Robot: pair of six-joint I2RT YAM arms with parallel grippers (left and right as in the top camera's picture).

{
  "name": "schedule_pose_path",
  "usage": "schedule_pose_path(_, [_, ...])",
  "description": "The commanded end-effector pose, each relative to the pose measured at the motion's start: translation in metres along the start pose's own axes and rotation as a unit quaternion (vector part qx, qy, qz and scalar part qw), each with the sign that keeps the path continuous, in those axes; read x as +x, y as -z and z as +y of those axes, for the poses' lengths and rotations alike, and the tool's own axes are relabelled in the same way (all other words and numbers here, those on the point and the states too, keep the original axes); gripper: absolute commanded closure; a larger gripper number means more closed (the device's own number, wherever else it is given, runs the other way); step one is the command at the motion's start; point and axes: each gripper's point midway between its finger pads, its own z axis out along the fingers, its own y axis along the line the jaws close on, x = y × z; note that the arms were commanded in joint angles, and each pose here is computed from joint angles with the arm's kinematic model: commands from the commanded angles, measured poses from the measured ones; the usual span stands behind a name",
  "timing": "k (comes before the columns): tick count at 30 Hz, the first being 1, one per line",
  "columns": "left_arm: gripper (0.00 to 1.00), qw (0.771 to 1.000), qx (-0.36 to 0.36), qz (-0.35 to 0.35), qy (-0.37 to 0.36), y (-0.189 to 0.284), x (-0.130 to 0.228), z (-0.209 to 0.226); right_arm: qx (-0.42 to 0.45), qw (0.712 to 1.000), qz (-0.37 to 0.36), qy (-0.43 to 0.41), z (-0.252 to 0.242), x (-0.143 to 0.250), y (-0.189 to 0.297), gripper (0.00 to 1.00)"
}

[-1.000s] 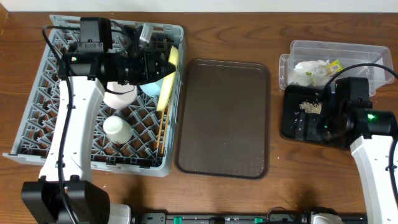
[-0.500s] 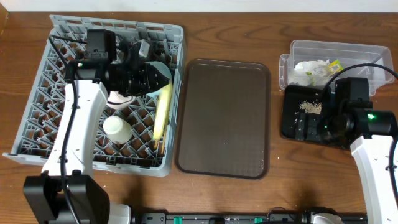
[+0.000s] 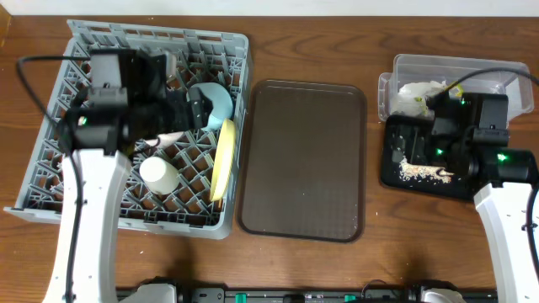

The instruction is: Sort waste into correct bins and load items into the dishwasher

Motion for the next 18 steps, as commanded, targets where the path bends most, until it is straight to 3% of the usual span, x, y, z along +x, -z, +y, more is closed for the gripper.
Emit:
schedule_pose_path(1, [0.11,0.989,-0.131,0.039,0.048,0.004,0.023,0.046,-0.025,0.998,-0.024,0.046,0.024,-0.014,-0.003,0.01])
schedule_pose_path(4, [0.10,0.980,-0.152,0.109,0.065,0.006,0.059,0.054,0.028,0.999,0.025,0.033,0.004,0.005,-0.015,0.01])
schedule_pose_path(6, [0.10,0.976,-0.157,0.131,0.070,0.012,0.072,0.054,0.086,0.993,0.081,-0.022,-0.017,0.033,-0.015,0.01])
schedule_pose_path(11, [0.10,0.979,-0.175,0.088,0.059,0.030,0.079,0.060,0.115,0.987,0.103,-0.049,-0.024,0.051,0.000,0.01])
schedule_pose_path(16, [0.10,0.987,-0.157,-0.022,0.002,0.048,0.101,0.060,0.099,0.994,0.023,-0.031,-0.014,0.045,0.027,0.01])
schedule_pose_path(18, [0.10,0.988,-0.135,-0.071,-0.024,0.054,0.117,0.056,0.085,0.995,-0.050,0.004,-0.007,0.042,0.044,0.01])
